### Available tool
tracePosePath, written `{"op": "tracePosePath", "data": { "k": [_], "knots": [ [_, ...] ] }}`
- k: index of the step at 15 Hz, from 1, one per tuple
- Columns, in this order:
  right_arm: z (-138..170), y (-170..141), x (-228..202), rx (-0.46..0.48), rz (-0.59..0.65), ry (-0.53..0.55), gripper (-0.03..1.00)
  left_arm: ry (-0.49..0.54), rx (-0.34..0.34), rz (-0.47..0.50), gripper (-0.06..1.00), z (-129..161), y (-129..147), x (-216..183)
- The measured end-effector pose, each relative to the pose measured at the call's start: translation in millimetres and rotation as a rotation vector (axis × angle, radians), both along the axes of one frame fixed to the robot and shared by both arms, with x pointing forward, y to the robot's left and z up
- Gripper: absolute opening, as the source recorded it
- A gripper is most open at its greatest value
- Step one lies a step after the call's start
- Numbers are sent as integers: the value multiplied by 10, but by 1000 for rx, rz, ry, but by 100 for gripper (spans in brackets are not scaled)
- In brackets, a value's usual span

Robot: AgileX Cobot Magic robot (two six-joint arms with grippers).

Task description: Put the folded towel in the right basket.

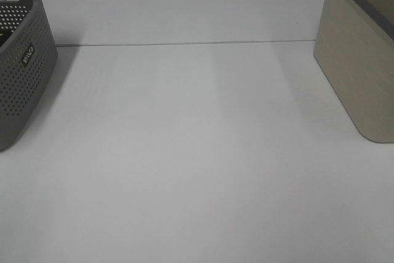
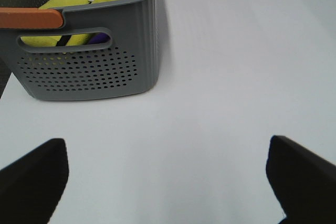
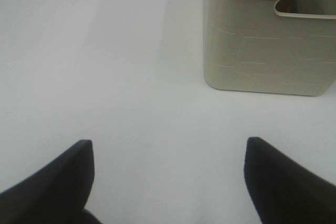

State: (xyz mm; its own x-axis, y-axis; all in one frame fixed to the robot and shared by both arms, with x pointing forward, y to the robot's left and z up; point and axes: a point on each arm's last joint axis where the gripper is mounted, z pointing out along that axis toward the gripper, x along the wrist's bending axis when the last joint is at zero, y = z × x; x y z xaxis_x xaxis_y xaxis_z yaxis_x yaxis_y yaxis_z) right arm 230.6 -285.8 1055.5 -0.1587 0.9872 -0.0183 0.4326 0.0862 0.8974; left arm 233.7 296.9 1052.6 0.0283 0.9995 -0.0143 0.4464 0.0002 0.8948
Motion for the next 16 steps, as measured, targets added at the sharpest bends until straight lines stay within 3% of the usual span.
{"op": "tracePosePath", "data": {
  "k": [13, 16],
  "knots": [
    [0, -2, 0, -1, -3, 0, 75, 0, 0, 0, 97, 0, 0, 0],
    [-7, -66, 5, 28, -96, 11, 75, 0, 0, 0, 97, 0, 0, 0]
  ]
}}
